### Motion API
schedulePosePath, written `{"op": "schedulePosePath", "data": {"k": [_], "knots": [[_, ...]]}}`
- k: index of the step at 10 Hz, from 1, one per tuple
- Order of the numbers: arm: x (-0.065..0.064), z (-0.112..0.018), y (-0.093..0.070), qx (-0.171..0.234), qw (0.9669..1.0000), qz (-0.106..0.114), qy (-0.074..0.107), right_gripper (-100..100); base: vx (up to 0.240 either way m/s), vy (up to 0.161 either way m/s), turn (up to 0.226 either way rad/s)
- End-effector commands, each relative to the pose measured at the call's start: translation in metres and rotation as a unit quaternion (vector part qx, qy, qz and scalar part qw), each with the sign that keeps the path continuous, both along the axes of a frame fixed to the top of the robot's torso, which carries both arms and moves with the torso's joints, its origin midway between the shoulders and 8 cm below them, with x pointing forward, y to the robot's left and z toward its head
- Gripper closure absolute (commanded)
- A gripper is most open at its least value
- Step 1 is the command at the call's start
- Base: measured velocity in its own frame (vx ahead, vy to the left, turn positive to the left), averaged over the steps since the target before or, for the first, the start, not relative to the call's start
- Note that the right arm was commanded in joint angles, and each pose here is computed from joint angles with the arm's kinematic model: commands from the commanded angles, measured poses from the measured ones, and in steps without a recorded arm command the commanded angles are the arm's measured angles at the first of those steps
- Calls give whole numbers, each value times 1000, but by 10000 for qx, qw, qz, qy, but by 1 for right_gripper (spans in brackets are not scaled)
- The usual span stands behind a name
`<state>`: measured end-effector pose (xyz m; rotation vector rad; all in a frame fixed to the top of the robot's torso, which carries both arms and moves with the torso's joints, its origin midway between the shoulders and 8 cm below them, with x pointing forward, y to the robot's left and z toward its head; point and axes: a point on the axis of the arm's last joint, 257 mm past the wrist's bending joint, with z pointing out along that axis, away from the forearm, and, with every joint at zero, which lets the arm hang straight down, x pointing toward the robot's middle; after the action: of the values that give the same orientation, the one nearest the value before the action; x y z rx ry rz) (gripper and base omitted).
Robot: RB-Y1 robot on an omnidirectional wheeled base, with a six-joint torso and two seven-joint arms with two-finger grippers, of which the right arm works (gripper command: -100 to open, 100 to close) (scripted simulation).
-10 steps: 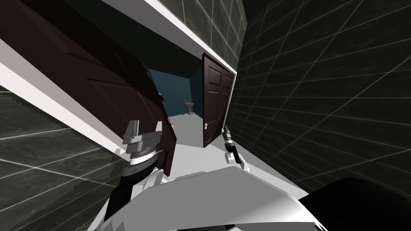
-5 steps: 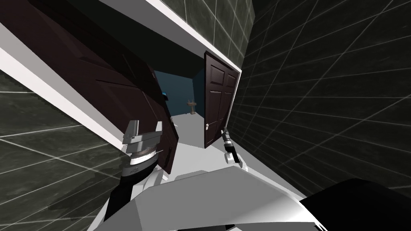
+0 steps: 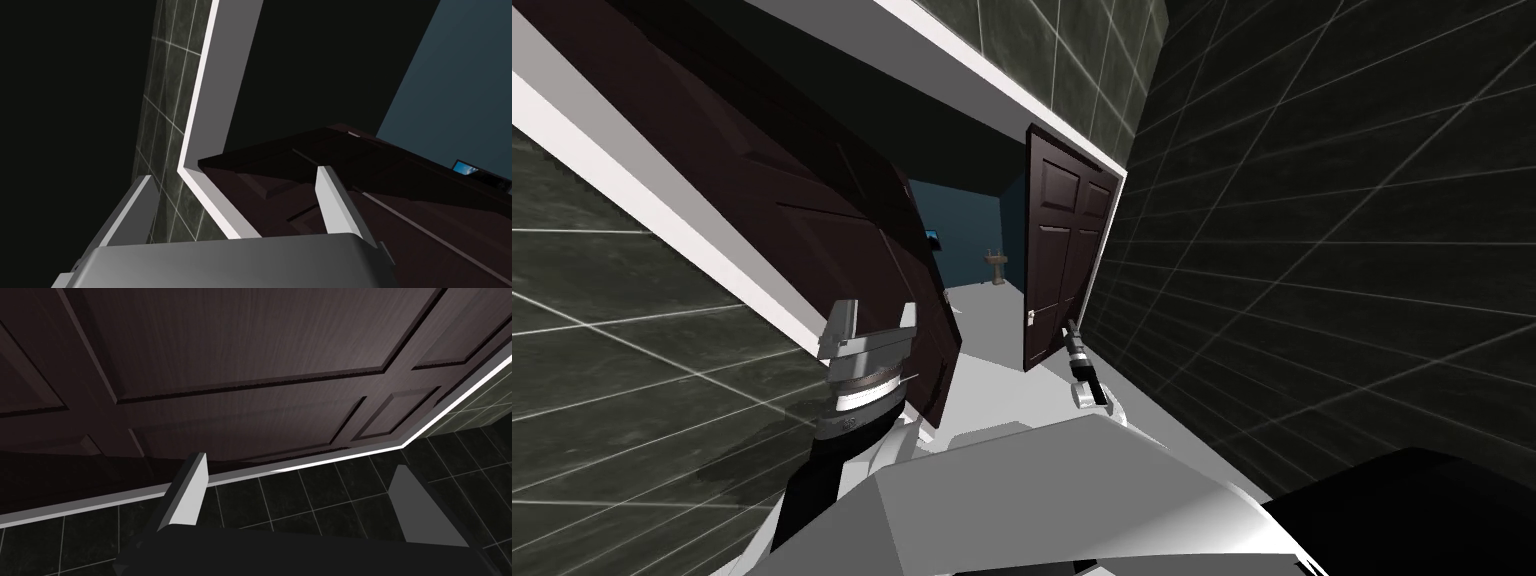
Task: Push the door open
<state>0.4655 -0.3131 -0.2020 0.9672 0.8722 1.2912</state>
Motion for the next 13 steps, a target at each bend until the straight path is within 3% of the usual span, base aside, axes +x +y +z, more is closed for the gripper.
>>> {"op": "schedulePosePath", "data": {"k": [1, 7, 13], "knots": [[5, -10, 0, 19, 10000, 5, 77, -100, 25, -75, 219], [13, -59, -8, 75, 9986, -30, 517, -100, 21, -73, 134], [17, -97, -15, 114, 9961, -74, 869, -100, 14, -63, 142]]}}
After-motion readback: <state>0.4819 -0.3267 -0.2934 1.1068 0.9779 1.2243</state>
